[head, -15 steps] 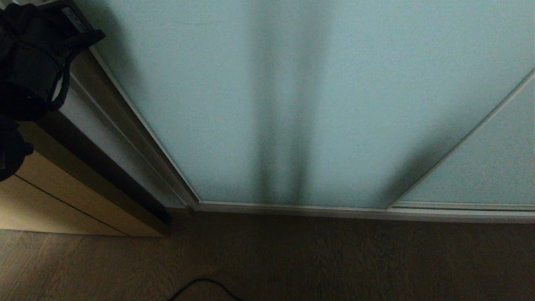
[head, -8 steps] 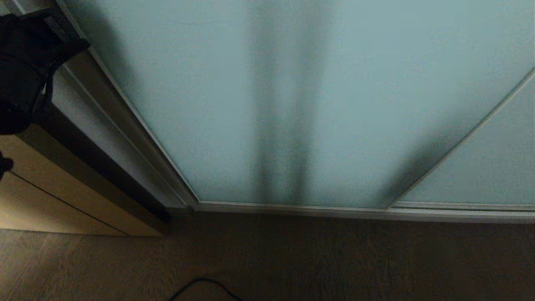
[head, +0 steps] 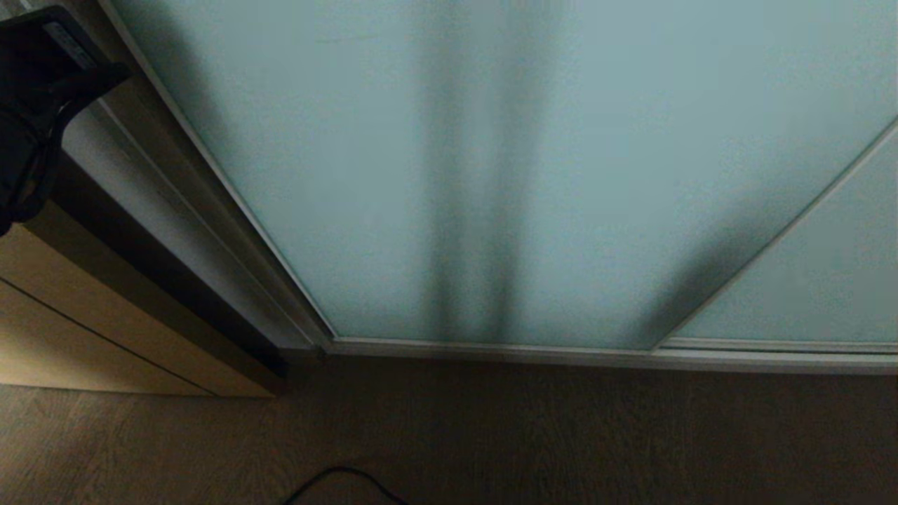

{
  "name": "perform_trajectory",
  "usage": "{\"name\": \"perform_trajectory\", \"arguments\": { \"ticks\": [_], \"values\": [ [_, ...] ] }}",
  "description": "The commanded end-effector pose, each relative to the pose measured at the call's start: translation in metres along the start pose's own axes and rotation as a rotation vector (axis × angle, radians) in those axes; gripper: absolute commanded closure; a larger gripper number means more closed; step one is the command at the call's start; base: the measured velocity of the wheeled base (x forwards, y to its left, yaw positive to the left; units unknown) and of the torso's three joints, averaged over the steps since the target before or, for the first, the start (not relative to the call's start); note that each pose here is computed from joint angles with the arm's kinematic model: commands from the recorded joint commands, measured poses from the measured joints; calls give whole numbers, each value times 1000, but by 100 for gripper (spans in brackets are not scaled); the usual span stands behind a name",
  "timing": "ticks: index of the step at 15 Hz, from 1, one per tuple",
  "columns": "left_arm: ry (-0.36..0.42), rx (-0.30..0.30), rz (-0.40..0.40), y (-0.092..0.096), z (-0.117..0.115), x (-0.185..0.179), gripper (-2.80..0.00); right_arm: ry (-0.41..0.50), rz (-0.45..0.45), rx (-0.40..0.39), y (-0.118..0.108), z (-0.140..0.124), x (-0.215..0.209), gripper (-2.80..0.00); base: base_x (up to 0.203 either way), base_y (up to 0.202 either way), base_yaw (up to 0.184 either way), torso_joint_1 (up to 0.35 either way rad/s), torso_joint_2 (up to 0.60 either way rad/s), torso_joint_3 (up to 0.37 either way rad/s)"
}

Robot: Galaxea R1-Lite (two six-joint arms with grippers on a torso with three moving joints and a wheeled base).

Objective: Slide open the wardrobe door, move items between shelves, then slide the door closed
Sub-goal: Open the door

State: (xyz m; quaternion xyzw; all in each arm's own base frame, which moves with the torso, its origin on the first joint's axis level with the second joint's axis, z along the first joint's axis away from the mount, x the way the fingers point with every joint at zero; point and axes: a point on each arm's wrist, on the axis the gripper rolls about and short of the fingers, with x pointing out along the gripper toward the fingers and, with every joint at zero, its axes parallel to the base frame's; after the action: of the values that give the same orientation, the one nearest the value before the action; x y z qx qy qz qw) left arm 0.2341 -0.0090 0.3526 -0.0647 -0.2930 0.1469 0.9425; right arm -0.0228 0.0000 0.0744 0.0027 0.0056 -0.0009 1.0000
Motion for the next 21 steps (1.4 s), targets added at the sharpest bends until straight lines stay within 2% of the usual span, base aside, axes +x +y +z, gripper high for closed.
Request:
{"name": "perform_trajectory", "arguments": {
  "ticks": [1,12,21],
  "values": [
    [-7,-2,1,-2,-2,6,0,1,0,1,0,0,0,0,0,0,0,0,0,0],
    [-8,1,8,-16,-27,41,0,1,0,1,0,0,0,0,0,0,0,0,0,0],
    [8,1,8,-21,-40,48,0,0,0,1,0,0,0,0,0,0,0,0,0,0]
  ]
}}
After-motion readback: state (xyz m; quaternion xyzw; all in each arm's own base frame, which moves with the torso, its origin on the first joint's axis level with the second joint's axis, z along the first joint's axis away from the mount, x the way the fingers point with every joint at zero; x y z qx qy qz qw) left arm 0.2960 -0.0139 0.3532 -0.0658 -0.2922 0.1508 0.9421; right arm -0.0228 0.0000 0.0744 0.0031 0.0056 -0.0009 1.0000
